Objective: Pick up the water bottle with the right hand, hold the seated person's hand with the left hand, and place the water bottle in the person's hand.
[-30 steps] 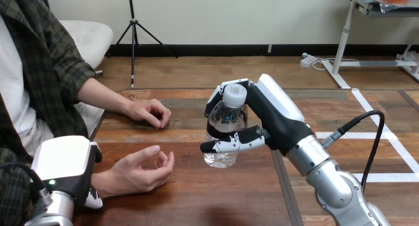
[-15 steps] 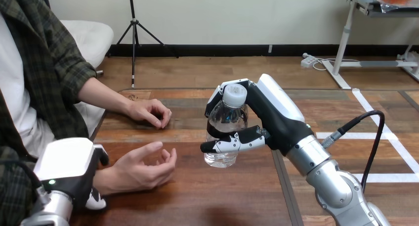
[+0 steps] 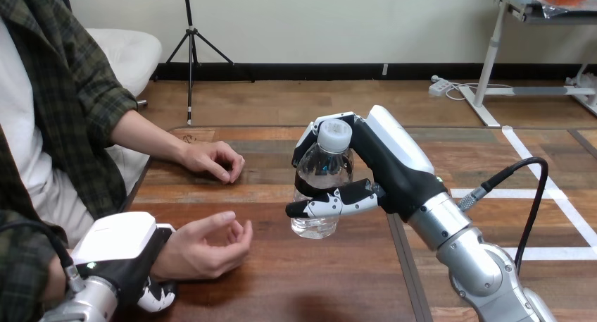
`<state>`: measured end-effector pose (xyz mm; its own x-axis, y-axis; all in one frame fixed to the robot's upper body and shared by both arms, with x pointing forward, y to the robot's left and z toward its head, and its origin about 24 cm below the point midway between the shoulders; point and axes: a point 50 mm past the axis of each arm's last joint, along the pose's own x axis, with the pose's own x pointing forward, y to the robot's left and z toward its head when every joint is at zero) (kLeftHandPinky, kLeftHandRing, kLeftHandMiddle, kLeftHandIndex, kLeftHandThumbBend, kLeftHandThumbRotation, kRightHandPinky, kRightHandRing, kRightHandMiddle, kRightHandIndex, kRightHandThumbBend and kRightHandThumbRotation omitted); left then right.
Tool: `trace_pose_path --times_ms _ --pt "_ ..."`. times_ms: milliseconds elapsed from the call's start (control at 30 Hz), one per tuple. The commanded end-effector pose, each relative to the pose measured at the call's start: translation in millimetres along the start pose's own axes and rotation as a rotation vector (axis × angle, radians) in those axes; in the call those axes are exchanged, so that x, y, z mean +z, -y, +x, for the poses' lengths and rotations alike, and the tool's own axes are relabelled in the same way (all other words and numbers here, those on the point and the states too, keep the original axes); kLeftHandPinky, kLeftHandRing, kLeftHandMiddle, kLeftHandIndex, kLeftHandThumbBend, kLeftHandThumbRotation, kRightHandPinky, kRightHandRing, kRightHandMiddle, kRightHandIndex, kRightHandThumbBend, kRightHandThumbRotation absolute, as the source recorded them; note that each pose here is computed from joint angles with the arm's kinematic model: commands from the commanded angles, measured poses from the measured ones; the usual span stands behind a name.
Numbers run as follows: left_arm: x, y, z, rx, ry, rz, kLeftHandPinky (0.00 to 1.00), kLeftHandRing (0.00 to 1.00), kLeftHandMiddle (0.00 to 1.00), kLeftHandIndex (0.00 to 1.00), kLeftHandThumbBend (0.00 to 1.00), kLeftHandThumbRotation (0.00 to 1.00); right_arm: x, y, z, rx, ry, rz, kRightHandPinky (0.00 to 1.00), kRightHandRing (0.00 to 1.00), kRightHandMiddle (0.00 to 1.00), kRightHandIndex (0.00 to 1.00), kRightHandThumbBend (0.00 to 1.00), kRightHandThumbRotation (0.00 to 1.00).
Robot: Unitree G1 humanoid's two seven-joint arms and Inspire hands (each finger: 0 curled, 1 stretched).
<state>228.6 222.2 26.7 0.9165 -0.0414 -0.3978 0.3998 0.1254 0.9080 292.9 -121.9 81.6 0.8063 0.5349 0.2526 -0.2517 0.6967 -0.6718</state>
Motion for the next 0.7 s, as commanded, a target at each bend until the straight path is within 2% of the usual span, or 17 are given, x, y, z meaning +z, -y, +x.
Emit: trace_pose_path --times_ms 0,467,667 --pt "25.6 17.8 0.6 -0.125 0.140 -0.056 0.60 0.69 0.73 0.73 0.85 0.00 18.1 21.1 15.2 -0.069 0.101 -0.024 0.35 0.38 0.43 0.43 0.76 0.00" --pt "29.1 18.2 2.1 -0.132 0.147 -0.069 0.61 0.70 0.73 0.73 0.84 0.00 17.6 21.2 15.0 -0.069 0.096 -0.024 0.35 0.38 0.43 0.43 0.76 0.00" --pt "30.3 18.5 3.2 -0.100 0.134 -0.060 0.60 0.69 0.73 0.73 0.84 0.00 17.8 21.5 15.0 -0.071 0.100 -0.029 0.35 0.38 0.43 0.43 0.76 0.00"
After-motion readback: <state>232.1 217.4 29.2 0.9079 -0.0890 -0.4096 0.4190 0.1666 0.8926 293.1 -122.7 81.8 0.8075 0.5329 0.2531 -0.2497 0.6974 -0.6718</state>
